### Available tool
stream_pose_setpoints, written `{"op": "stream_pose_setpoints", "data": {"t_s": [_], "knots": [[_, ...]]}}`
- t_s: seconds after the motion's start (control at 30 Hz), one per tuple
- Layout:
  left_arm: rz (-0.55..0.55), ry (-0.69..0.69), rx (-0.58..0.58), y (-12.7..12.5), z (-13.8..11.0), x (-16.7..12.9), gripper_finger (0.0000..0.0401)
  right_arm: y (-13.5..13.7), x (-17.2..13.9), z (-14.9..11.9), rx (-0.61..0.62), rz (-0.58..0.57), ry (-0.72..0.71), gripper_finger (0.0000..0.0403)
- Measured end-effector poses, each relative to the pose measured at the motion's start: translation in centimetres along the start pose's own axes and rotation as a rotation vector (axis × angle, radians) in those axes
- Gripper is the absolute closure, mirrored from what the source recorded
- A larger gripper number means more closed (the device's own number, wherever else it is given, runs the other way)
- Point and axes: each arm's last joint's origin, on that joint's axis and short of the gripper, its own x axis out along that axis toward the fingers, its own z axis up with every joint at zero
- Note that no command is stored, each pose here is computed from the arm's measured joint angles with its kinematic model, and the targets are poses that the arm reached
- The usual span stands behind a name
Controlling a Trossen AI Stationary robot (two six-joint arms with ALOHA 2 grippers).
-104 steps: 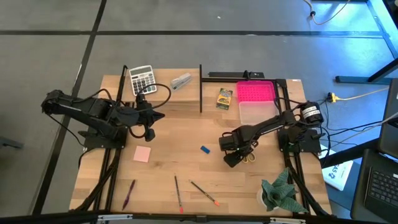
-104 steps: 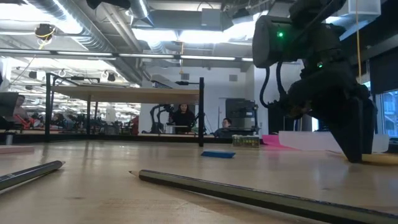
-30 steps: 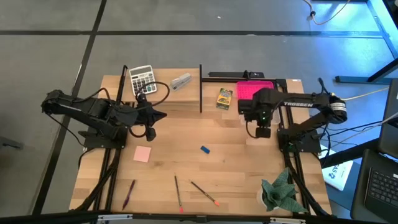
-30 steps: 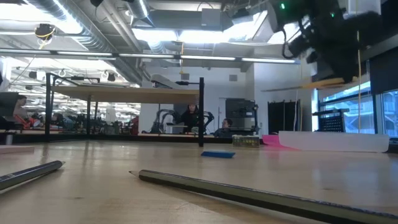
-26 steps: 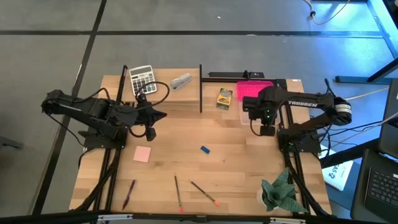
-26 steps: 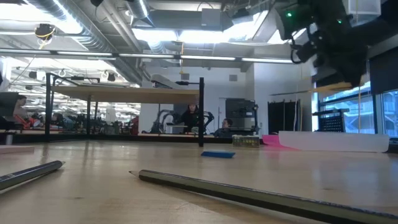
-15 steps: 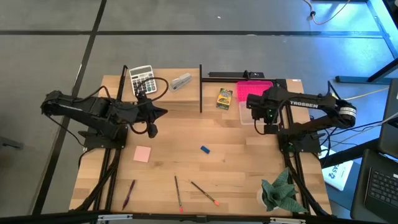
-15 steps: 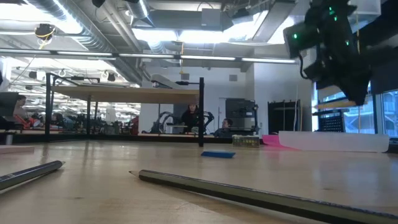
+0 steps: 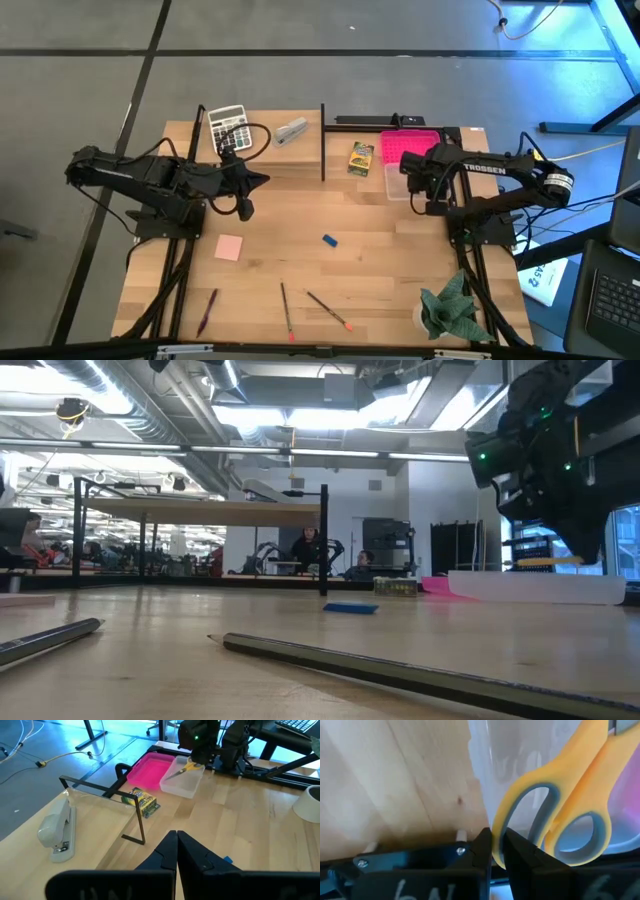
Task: Pack school essentials
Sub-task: Put the yellow scissors into the pink supply box
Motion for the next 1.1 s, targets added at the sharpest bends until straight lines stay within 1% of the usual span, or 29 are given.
{"op": "stream_pose_setpoints", "data": {"t_s": [0.27, 0.43, 0.77, 0.87, 1.1], "knots": [[0.002, 0.004, 0.003, 0.0, 0.0, 0.0, 0.0401, -0.4, 0.0, 0.5, -0.018, -0.017, -0.055, 0.0361], [0.042, -0.006, 0.005, 0.1, 0.0, 0.0, 0.0401, -0.4, 0.0, 0.7, -0.033, -0.02, -0.082, 0.0361], [0.043, -0.01, 0.003, 0.1, 0.0, 0.0, 0.0401, 0.3, 2.3, -0.2, -0.049, 0.006, -0.015, 0.0361], [0.043, -0.01, 0.003, 0.1, 0.0, 0.0, 0.0401, 0.2, 2.4, -0.2, -0.041, -0.002, -0.005, 0.0361], [0.043, -0.011, 0.002, 0.1, 0.0, 0.0, 0.0401, 0.0, 1.5, 0.2, -0.018, -0.014, -0.038, 0.0361]]}}
